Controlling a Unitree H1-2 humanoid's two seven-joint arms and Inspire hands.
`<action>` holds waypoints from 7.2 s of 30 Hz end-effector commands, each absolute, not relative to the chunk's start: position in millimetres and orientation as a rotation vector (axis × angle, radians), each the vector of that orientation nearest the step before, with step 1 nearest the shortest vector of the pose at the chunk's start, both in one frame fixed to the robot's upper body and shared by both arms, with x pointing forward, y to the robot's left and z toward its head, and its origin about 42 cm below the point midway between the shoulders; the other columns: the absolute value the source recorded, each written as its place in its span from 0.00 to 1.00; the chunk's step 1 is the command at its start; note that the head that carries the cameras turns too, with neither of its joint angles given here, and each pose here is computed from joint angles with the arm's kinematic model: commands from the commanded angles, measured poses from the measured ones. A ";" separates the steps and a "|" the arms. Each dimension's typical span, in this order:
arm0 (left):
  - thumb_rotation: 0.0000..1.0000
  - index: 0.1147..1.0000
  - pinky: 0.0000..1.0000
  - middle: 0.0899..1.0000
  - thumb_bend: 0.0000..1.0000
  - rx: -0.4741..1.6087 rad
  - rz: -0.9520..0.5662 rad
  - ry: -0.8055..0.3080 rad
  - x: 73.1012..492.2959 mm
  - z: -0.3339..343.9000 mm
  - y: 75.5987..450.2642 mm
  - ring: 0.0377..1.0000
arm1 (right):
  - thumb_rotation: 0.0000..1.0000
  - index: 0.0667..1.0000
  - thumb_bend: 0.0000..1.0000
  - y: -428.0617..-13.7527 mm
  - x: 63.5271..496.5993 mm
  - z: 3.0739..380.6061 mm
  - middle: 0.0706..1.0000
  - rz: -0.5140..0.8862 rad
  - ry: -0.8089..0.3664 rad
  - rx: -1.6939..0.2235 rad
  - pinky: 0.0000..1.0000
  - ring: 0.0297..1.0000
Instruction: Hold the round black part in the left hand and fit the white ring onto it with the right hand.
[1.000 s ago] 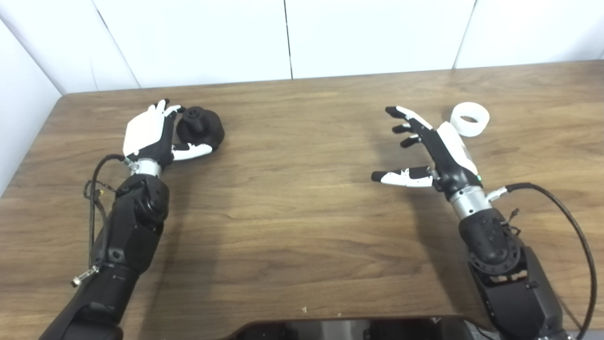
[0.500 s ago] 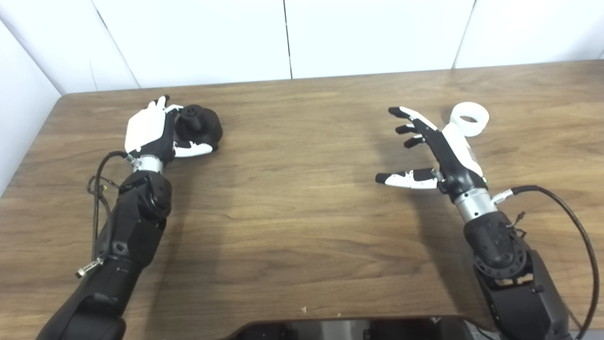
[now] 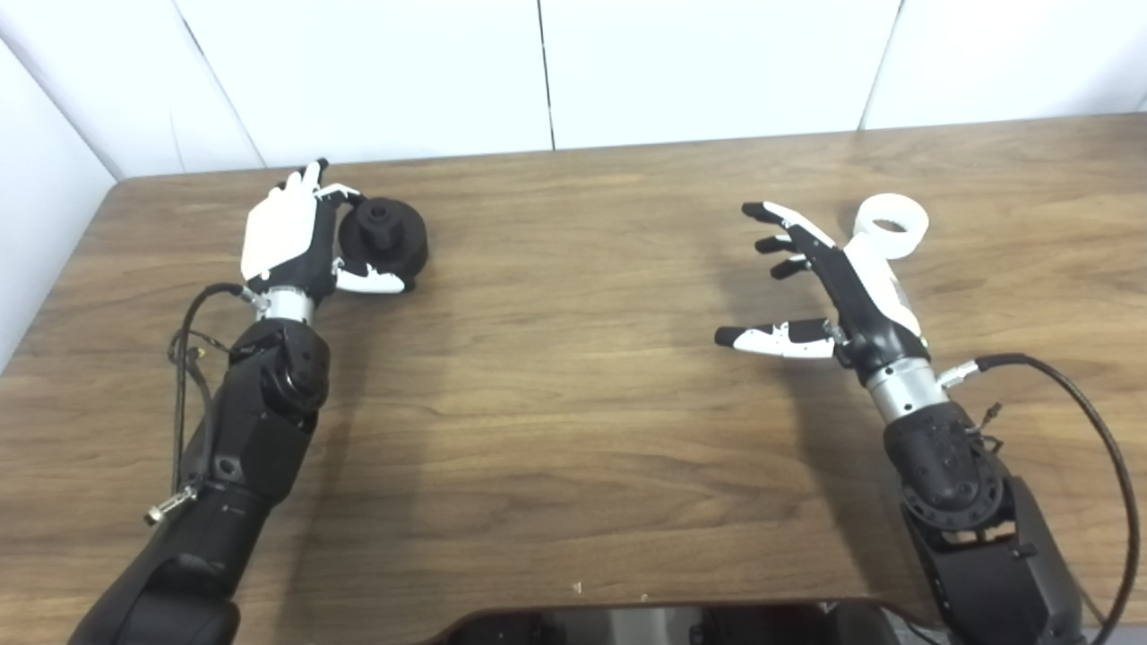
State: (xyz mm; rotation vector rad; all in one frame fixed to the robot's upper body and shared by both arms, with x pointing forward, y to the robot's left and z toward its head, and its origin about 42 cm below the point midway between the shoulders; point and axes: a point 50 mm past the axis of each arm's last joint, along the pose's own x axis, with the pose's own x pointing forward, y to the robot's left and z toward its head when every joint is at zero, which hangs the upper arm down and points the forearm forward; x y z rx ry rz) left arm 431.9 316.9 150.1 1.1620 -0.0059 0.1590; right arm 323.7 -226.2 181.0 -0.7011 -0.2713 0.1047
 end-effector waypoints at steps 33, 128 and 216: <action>0.34 0.55 1.00 1.00 0.97 0.894 -0.333 -0.163 366.0 144.2 187.0 1.00 | 0.21 0.85 0.78 -231.4 332.2 217.3 0.87 0.063 -0.399 -0.703 0.64 0.77; 0.36 0.55 1.00 1.00 0.96 0.865 -0.487 -0.246 318.4 133.7 174.9 1.00 | 0.66 0.92 1.00 -350.2 432.4 273.2 1.00 -0.106 0.169 -1.348 0.88 1.00; 0.32 0.55 1.00 1.00 0.91 0.856 -0.475 -0.244 317.6 143.1 173.4 1.00 | 0.14 0.45 0.52 -324.7 436.7 229.6 0.85 -0.175 -0.008 -1.273 0.85 0.84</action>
